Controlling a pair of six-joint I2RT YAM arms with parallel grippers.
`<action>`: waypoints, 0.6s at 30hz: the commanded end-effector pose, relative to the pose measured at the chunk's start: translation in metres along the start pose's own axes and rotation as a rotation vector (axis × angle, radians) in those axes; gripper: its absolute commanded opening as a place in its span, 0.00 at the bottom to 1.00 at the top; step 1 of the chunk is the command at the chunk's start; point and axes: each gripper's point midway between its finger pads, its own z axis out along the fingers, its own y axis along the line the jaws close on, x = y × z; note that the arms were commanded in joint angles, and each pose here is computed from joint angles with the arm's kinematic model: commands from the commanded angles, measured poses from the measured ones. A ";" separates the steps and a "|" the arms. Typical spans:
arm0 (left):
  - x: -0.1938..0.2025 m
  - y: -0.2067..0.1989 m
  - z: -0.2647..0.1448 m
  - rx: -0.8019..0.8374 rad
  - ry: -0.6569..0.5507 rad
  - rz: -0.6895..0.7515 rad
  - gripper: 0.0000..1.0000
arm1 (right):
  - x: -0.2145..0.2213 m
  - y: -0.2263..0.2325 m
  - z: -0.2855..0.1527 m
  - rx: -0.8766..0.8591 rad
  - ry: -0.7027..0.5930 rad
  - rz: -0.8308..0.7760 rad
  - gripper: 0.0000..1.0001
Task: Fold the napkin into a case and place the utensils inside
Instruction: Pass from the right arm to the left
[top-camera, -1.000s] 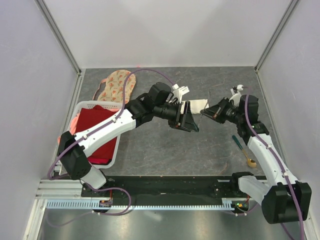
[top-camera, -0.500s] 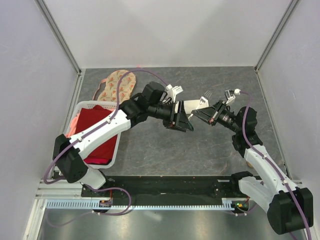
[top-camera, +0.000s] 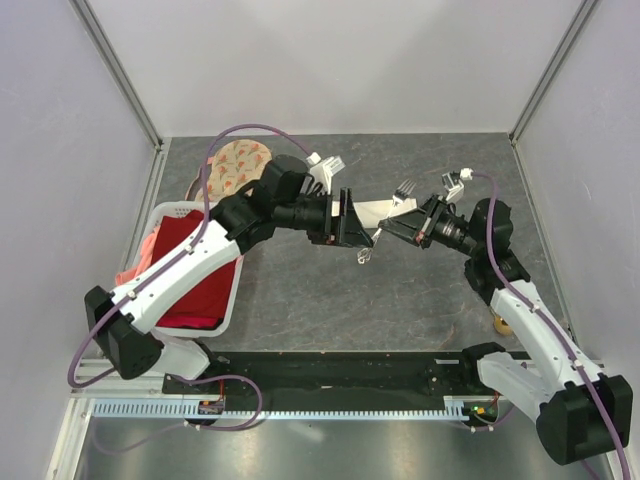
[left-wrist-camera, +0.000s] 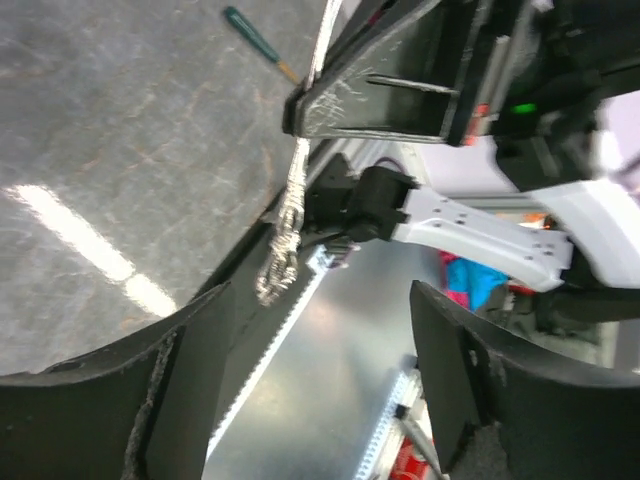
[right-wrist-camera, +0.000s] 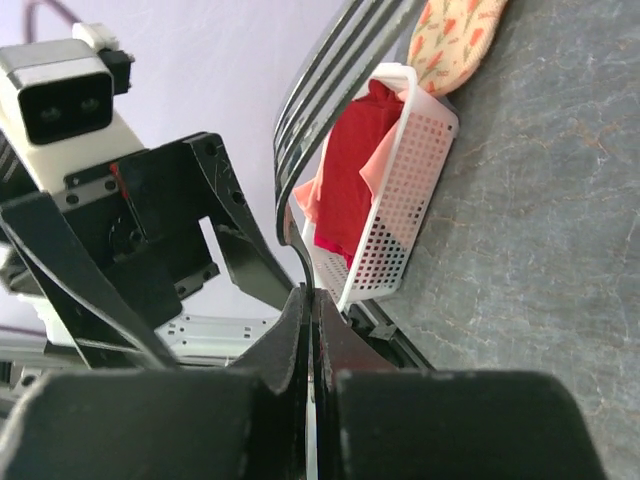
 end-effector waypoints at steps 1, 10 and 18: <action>-0.010 0.003 0.011 -0.172 -0.041 0.249 0.76 | -0.011 0.006 0.003 0.126 0.003 0.038 0.00; -0.020 0.007 0.019 -0.440 -0.123 0.616 0.73 | -0.001 -0.041 -0.007 0.524 0.007 0.347 0.00; -0.019 0.020 0.035 -0.556 -0.067 0.717 0.70 | -0.001 -0.032 -0.004 0.589 0.003 0.410 0.00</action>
